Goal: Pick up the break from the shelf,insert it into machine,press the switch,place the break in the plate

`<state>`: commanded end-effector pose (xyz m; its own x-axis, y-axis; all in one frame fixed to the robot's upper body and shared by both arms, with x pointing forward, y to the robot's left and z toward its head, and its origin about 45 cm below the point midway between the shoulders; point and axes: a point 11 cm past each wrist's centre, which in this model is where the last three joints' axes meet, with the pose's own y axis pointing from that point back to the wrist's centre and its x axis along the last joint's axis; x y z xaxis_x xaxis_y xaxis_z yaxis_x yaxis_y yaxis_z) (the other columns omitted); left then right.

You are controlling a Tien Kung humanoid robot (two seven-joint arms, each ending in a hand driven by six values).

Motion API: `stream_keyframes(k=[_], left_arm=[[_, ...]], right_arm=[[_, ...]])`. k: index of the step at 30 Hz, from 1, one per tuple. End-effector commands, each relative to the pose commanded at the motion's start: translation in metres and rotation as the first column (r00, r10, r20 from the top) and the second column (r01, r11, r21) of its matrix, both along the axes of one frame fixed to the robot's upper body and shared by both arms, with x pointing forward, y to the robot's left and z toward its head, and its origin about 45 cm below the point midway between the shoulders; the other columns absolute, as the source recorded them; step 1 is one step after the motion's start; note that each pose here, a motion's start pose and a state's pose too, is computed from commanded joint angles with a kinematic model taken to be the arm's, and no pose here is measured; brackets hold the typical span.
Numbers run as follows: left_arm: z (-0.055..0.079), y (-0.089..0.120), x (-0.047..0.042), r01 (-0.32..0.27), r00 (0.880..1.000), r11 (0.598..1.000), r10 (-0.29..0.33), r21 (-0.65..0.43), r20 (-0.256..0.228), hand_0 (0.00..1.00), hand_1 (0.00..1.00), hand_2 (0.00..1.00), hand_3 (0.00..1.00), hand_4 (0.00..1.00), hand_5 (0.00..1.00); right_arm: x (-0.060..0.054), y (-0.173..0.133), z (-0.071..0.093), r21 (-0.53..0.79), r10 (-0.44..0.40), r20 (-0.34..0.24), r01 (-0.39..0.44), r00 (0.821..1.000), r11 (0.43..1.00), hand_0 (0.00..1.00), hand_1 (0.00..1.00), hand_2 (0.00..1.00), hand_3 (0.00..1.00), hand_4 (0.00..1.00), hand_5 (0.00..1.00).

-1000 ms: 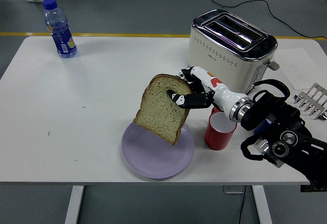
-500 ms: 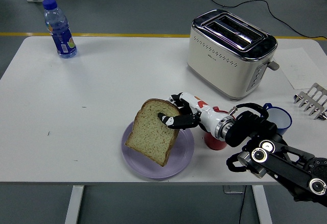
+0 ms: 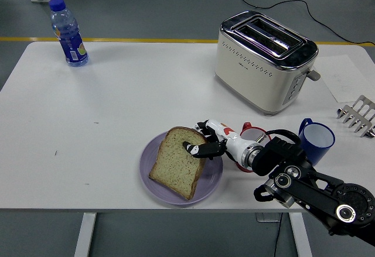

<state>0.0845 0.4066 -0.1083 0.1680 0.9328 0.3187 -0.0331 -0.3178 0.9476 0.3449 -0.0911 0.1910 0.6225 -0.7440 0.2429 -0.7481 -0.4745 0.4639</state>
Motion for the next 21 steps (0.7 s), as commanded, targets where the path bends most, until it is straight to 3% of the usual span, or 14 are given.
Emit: stream_keyframes(k=[3,4,9,10,12,15,16,21], left_arm=[[0.0,0.0,0.0009,0.0,1.0,1.0,0.0,-0.001,0.003,0.681,0.692,0.678,0.56,0.287,0.831],[0.0,0.0,0.0009,-0.001,1.0,1.0,0.001,-0.001,0.004,0.681,0.692,0.678,0.56,0.287,0.832],[0.0,-0.002,0.0009,-0.003,1.0,1.0,0.003,-0.003,0.005,0.681,0.692,0.678,0.56,0.287,0.832],[0.0,-0.002,0.0009,-0.003,1.0,1.0,0.003,-0.003,0.005,0.681,0.691,0.678,0.56,0.287,0.831],[0.0,-0.002,0.0008,-0.002,1.0,1.0,0.002,-0.004,0.005,0.681,0.691,0.678,0.56,0.287,0.831],[0.0,-0.002,0.001,-0.003,1.0,1.0,0.003,-0.004,0.006,0.681,0.691,0.678,0.56,0.287,0.831],[0.0,-0.002,0.0013,-0.002,1.0,1.0,0.002,-0.004,0.006,0.681,0.691,0.678,0.56,0.288,0.832],[0.0,-0.002,0.002,-0.004,1.0,1.0,0.004,-0.004,0.008,0.681,0.691,0.678,0.56,0.288,0.832]], right_arm=[[0.001,0.001,-0.002,0.011,0.012,-0.011,-0.012,1.0,1.0,0.11,0.097,0.276,0.38,0.454,0.002],[0.002,0.001,-0.002,0.009,0.021,-0.01,-0.021,1.0,1.0,0.222,0.218,0.354,0.478,0.466,0.002],[0.005,0.005,0.0,-0.012,0.083,0.006,-0.083,0.997,0.996,0.222,0.218,0.354,0.478,0.466,0.002],[0.005,0.005,0.0,-0.013,0.086,0.006,-0.086,0.996,0.996,0.319,0.367,0.458,0.521,0.514,0.049],[0.006,0.006,0.001,-0.02,0.112,0.013,-0.111,0.994,0.994,0.319,0.367,0.458,0.521,0.514,0.049],[0.007,0.008,0.004,-0.045,0.157,0.045,-0.155,0.987,0.987,0.319,0.367,0.458,0.521,0.514,0.049],[0.008,0.008,0.006,-0.053,0.171,0.062,-0.168,0.983,0.984,0.436,0.471,0.513,0.55,0.565,0.111],[0.011,0.01,0.014,-0.082,0.209,0.132,-0.2,0.969,0.976,0.436,0.471,0.513,0.55,0.565,0.111]])
